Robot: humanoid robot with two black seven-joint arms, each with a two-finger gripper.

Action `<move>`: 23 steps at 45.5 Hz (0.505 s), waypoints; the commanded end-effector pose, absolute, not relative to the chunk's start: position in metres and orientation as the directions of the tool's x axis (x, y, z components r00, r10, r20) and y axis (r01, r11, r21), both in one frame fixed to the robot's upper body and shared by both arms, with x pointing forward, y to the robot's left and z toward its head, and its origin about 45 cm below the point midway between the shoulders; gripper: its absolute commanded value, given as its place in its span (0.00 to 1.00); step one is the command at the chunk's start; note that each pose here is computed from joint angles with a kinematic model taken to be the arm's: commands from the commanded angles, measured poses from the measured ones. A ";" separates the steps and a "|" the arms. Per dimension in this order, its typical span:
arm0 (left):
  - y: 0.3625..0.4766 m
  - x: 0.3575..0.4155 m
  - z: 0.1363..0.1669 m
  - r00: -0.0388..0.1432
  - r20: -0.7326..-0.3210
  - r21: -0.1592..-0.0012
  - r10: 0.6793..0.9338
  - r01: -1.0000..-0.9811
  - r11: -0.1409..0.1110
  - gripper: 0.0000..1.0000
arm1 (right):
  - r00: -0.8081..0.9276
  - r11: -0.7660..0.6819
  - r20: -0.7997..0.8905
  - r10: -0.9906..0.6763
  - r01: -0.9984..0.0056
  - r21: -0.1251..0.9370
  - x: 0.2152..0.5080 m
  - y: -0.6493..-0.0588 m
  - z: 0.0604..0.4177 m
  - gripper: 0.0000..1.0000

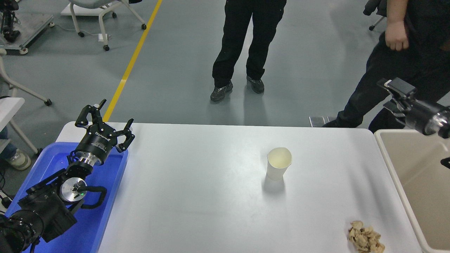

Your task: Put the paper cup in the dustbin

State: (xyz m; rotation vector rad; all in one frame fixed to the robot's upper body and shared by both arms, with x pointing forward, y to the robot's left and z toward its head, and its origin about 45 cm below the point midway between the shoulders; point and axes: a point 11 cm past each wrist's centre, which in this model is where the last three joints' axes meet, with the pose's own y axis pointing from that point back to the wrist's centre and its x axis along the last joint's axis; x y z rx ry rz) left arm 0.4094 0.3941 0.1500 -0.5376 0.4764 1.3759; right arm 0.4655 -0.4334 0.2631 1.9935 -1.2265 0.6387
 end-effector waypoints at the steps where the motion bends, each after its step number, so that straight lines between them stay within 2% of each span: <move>1: 0.394 0.4095 0.1500 0.137 -0.609 -0.079 0.782 -0.991 0.111 1.00 | 0.583 -0.395 0.806 -0.100 -0.767 0.506 0.487 -0.376 0.277 1.00; 9: 0.394 0.4095 0.1500 0.136 -0.609 -0.079 0.782 -0.991 0.111 1.00 | 0.627 -0.426 0.766 0.144 -0.659 0.620 0.489 -0.331 0.269 1.00; 23: 0.395 0.4094 0.1503 0.136 -0.608 -0.080 0.782 -0.991 0.110 1.00 | 0.642 -0.505 0.679 0.355 -0.479 0.718 0.473 -0.257 0.257 1.00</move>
